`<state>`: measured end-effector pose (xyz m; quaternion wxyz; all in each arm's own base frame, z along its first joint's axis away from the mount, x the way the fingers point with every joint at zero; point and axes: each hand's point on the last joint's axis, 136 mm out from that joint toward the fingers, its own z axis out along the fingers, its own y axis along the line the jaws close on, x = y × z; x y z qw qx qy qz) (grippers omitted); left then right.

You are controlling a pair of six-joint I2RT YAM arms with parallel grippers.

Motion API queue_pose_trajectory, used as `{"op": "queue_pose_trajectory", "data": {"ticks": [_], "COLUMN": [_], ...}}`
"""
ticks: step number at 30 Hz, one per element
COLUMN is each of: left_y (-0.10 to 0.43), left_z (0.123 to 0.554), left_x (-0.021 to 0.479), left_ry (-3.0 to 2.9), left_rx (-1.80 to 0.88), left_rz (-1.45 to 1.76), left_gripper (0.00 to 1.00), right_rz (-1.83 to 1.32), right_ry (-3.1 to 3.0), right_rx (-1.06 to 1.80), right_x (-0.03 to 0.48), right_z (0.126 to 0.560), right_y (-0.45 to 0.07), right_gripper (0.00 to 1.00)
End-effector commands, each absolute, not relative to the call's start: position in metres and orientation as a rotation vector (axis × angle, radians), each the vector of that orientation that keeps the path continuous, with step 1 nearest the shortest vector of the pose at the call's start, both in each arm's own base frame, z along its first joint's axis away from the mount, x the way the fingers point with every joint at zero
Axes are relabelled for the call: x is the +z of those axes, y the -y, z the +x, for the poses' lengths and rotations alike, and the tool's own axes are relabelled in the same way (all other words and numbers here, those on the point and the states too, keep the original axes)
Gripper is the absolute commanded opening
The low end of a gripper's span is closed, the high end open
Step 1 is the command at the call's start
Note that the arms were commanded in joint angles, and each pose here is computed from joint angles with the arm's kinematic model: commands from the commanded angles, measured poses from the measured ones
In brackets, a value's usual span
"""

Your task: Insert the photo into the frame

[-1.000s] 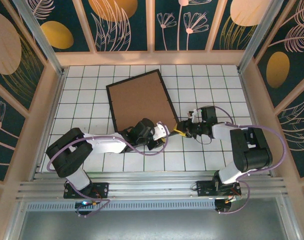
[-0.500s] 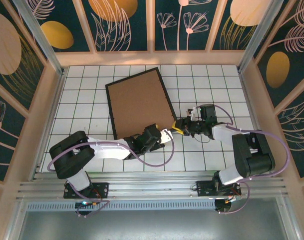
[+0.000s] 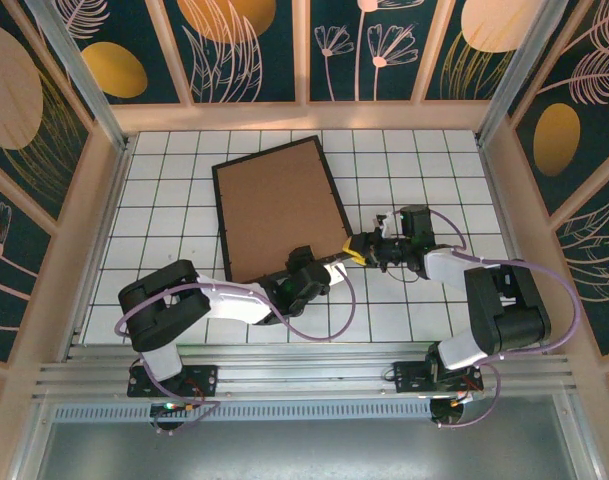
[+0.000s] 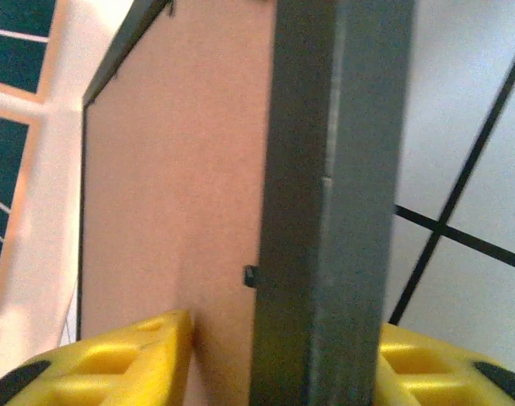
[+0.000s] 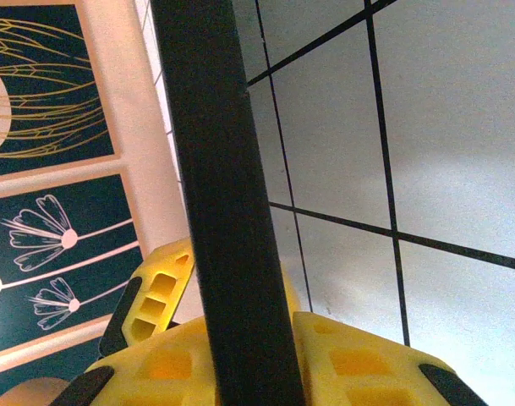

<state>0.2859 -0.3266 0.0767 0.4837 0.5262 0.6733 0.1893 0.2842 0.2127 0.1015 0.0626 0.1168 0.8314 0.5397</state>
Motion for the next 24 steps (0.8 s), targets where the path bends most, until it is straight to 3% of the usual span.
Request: {"op": "queue_pose_trajectory", "data": {"ticks": [1,10,15,19,24], "left_y": [0.318,0.311,0.308,0.306,0.304], "left_z": [0.292,0.296,0.297,0.300,0.305], "left_x": [0.081,0.105,0.132,0.158,0.208], "left_ry": [-1.612,-1.575,-1.566,-1.581,-1.595], "left_rx": [0.560,0.600,0.562,0.491,0.365], "left_rz": [1.256,1.182,1.117,1.052,0.939], "left_gripper": [0.38,0.17,0.11,0.07,0.02], "right_rz": [0.370,0.371,0.350,0.304,0.227], "right_ry": [-2.483,-2.478,-2.436,-2.362,-2.238], "right_rx": [1.665,1.640,1.590,1.479,1.236], "right_x": [0.115,0.118,0.136,0.169,0.221], "right_z": [0.296,0.305,0.318,0.338,0.361], "right_y": [-0.217,-0.209,-0.192,-0.169,-0.143], "right_gripper": [0.24,0.33,0.46,0.56,0.60]}}
